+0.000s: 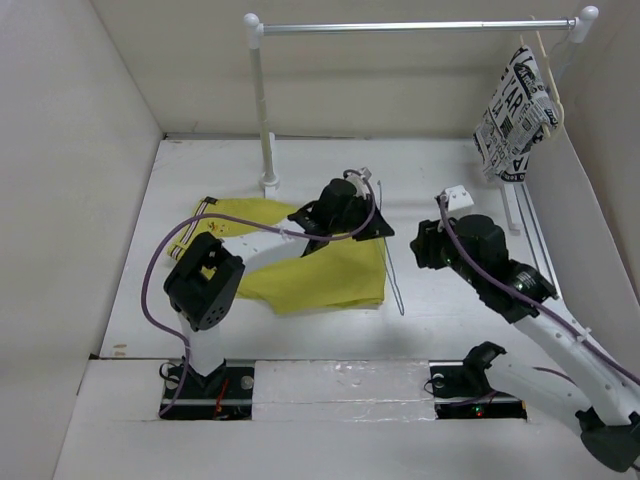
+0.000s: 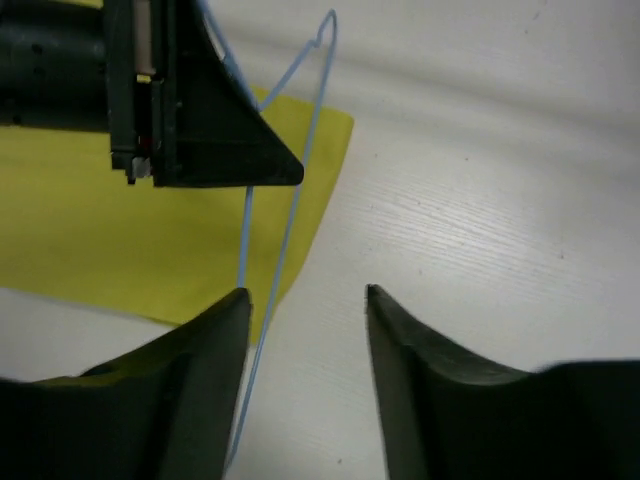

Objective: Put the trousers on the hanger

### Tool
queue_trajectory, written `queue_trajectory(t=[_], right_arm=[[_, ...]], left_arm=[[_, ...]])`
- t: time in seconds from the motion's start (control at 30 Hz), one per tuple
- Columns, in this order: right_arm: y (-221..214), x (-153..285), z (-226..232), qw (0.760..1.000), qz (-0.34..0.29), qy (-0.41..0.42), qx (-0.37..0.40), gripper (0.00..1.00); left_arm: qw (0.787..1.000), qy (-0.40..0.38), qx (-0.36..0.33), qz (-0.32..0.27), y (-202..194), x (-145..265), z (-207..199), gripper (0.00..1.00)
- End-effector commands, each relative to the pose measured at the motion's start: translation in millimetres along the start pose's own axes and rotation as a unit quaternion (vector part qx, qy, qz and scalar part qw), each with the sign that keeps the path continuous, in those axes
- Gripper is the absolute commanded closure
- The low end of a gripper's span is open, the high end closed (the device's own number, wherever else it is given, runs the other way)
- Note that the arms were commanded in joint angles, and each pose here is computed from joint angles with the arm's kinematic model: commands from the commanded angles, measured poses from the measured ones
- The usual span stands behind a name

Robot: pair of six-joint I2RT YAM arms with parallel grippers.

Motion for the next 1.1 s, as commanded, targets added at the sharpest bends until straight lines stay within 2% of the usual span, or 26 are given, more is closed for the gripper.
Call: queue_trajectory(t=[0.0, 0.03, 0.07, 0.13, 0.2, 0.33, 0.4, 0.47, 0.6, 0.7, 0.8, 0.9, 0.97, 1.07], right_arm=[[-4, -12, 10, 0.997, -0.028, 0.075, -0.001, 0.49], [-5, -14, 12, 0.996, -0.032, 0.087, -0.005, 0.73], [-2, -17, 11, 0.995, -0.045, 0.091, -0.009, 0.86], [-12, -27, 11, 0.993, -0.043, 0.105, -0.020, 0.97], [-11, -37, 13, 0.991, -0.052, 0.122, -0.025, 1.00], [-24, -57, 14, 0.991, -0.033, 0.129, -0.028, 1.00], [-24, -65, 20, 0.988, -0.038, 0.149, -0.029, 0.99], [-29, -74, 19, 0.988, -0.015, 0.149, -0.031, 0.97], [-15, -67, 6, 0.992, -0.037, 0.116, -0.030, 0.96], [-20, -68, 3, 0.991, -0.034, 0.126, -0.027, 0.95], [-43, -78, 14, 0.986, -0.004, 0.162, -0.037, 0.92], [-63, -90, 26, 0.983, 0.016, 0.177, -0.052, 0.86], [-67, -98, 29, 0.982, 0.013, 0.177, -0.068, 0.83], [-69, -116, 38, 0.978, 0.008, 0.196, -0.072, 0.83]], left_arm=[[0.990, -0.141, -0.001, -0.001, 0, 20, -42, 1.00], [0.989, -0.151, 0.002, 0.005, -4, 21, -40, 1.00], [0.985, -0.171, -0.007, 0.001, -5, 25, -45, 1.00], [0.986, -0.164, -0.022, 0.005, -11, 23, -30, 1.00], [0.983, -0.179, -0.037, 0.015, -18, 21, -22, 1.00], [0.984, -0.173, -0.026, 0.032, -33, 13, 6, 1.00], [0.979, -0.199, -0.018, 0.040, -37, 16, 3, 1.00], [0.973, -0.223, -0.023, 0.045, -40, 20, -3, 1.00], [0.968, -0.236, -0.066, 0.046, -45, 21, -22, 1.00], [0.971, -0.221, -0.075, 0.055, -51, 16, -7, 1.00], [0.980, -0.178, -0.069, 0.063, -54, 7, 22, 1.00], [0.986, -0.145, -0.071, 0.044, -47, 4, 40, 1.00], [0.989, -0.117, -0.079, 0.046, -49, 2, 53, 1.00], [0.992, -0.095, -0.072, 0.044, -52, -3, 70, 1.00]])
Point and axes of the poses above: each gripper's point midway between its finger pads, its own x axis back along the fingers, its own z axis along the line the jaws close on, y = z × x, the point moved 3 cm from there along x, back along the fingers, and after that the axes turned 15 degrees about x, right-handed, at the moved point
